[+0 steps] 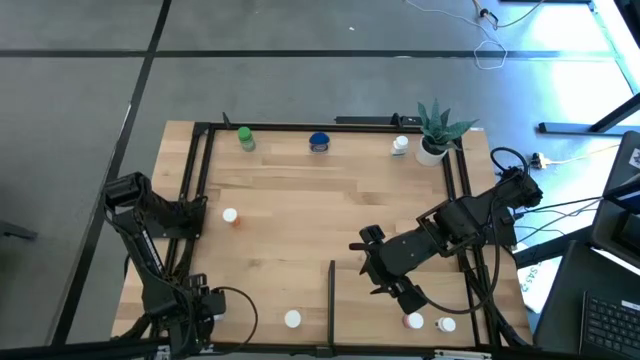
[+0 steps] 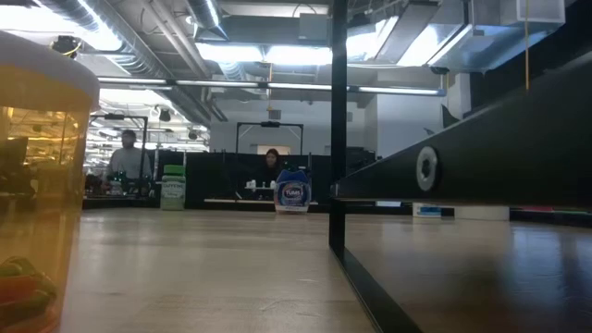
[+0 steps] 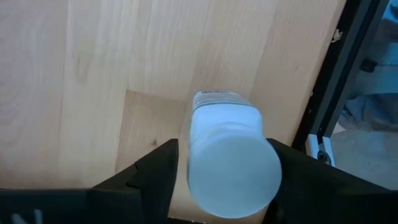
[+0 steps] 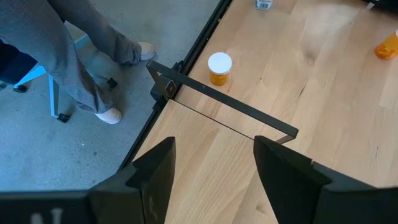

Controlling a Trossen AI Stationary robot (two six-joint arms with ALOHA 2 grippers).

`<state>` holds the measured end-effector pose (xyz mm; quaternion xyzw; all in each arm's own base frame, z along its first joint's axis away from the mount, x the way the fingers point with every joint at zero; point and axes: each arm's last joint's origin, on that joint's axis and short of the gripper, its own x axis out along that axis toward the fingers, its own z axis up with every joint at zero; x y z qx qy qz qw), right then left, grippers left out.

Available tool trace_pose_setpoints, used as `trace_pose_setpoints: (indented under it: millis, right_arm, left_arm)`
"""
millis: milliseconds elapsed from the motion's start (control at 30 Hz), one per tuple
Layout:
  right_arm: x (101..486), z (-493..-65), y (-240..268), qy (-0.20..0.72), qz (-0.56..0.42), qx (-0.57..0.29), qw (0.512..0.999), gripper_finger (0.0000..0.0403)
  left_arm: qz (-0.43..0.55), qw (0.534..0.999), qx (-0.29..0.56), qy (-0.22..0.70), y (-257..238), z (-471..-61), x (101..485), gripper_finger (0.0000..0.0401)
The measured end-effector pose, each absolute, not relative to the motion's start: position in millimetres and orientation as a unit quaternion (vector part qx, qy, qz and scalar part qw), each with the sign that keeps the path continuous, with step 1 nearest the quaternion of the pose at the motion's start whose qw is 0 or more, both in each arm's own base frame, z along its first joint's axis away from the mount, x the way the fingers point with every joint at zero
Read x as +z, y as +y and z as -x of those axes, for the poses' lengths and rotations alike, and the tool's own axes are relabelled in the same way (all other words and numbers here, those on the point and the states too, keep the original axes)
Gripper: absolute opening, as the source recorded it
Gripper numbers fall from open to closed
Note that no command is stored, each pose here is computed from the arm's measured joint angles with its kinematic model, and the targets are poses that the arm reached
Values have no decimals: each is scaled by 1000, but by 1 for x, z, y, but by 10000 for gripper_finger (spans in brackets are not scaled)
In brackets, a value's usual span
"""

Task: Pick and place medicine bottles onto shelf by color
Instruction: Put the bottom left white pill bottle onto the shelf

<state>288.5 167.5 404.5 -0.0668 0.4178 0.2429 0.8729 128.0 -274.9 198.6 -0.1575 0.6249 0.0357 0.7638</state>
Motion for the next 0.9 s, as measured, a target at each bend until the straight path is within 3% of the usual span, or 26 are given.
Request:
trace_pose_setpoints:
  millis: [300, 900]
  right_arm:
    - [405, -289, 167, 418, 67, 243, 873, 218]
    - [405, -288, 167, 418, 67, 243, 873, 218]
  left_arm:
    - [169, 762, 46, 623, -274, -131, 199, 170]
    - [216, 755, 61, 616, -265, -144, 208, 165]
